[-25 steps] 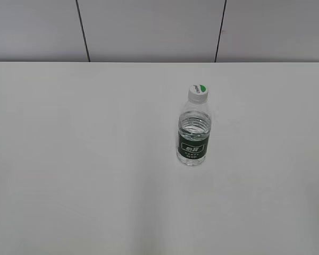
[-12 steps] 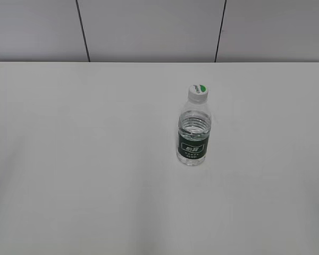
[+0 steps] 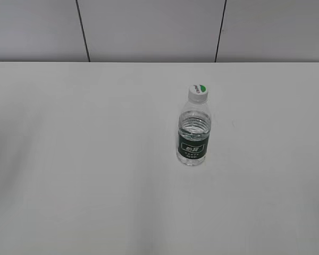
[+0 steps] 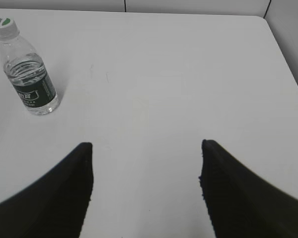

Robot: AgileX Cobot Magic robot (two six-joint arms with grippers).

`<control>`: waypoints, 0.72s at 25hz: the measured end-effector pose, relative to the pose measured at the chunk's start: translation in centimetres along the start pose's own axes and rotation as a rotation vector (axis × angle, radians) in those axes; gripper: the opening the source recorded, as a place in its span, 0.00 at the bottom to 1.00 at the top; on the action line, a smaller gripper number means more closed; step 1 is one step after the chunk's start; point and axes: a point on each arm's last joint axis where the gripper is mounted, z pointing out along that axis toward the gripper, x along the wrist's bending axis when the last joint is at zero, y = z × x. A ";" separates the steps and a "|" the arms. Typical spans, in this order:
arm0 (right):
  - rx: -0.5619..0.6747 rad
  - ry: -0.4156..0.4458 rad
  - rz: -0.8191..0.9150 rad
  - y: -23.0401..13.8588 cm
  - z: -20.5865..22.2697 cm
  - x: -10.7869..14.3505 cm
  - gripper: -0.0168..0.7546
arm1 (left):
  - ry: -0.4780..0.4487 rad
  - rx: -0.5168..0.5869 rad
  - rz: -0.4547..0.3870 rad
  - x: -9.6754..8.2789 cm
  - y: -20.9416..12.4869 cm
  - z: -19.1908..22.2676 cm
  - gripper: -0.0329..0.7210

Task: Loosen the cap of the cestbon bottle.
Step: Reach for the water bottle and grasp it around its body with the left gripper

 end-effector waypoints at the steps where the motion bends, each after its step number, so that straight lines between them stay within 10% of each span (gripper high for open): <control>1: 0.000 0.000 0.000 0.0 0.0 0.0 0.69 | -0.001 0.015 0.003 -0.1 -0.2 1.2 0.76; 18: 0.000 0.000 0.000 0.0 0.0 0.0 0.69 | -0.241 0.000 0.174 -7.1 -9.4 16.9 0.63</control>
